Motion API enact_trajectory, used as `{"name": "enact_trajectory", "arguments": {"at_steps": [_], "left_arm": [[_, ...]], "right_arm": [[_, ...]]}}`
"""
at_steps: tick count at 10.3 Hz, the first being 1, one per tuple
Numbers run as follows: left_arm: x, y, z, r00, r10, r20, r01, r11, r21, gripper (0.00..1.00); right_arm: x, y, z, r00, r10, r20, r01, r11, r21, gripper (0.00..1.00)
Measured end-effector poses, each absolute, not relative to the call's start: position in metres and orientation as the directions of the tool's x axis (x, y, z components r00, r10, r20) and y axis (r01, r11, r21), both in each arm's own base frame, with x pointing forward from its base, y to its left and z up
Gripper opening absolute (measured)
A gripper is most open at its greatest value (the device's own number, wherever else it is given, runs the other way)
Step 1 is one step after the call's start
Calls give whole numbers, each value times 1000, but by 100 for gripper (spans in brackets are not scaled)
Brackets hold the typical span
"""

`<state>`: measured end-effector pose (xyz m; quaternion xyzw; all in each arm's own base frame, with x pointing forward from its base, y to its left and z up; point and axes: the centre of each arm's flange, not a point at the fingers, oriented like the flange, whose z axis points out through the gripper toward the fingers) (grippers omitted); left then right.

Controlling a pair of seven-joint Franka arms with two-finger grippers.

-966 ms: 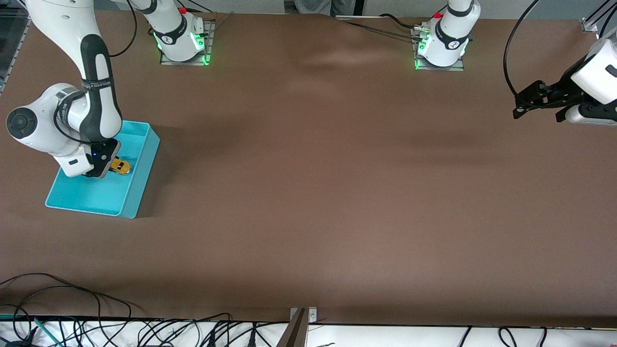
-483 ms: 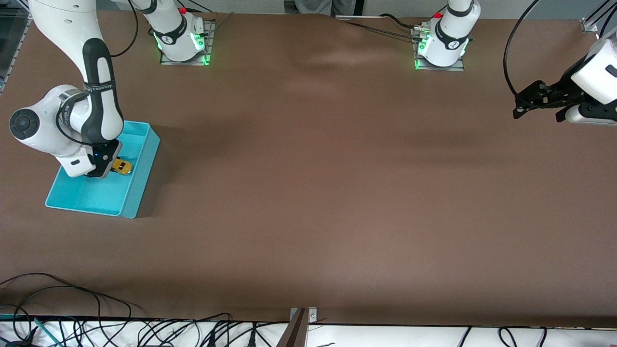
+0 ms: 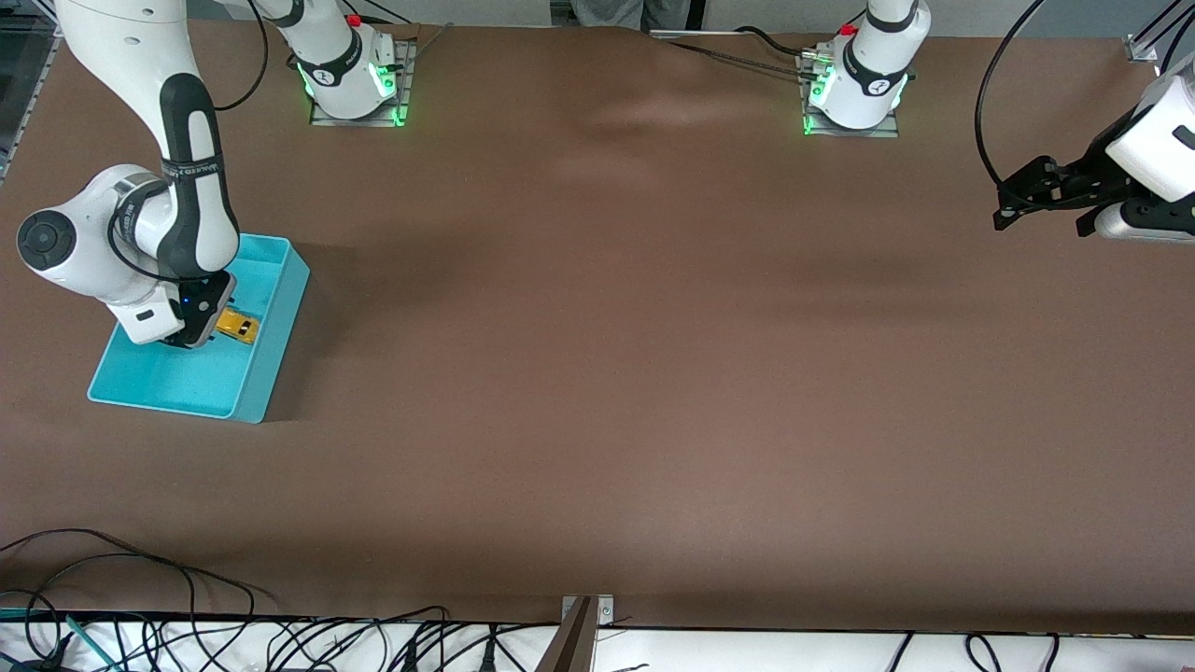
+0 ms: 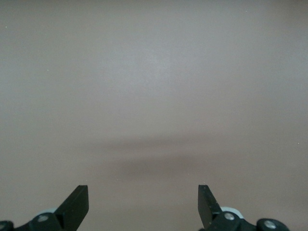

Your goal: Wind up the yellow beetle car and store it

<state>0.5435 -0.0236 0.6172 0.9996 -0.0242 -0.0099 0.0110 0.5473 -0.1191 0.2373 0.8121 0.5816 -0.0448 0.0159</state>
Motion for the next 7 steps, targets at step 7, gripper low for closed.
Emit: {"name": "enact_trajectory", "arguments": {"at_steps": [7], "left_arm": [[544,-23,617,999,-48,-20,-48,-999,22,100]], "right_arm": [[630,-67,408,647,762,-35,758,-648,-76,96]]}}
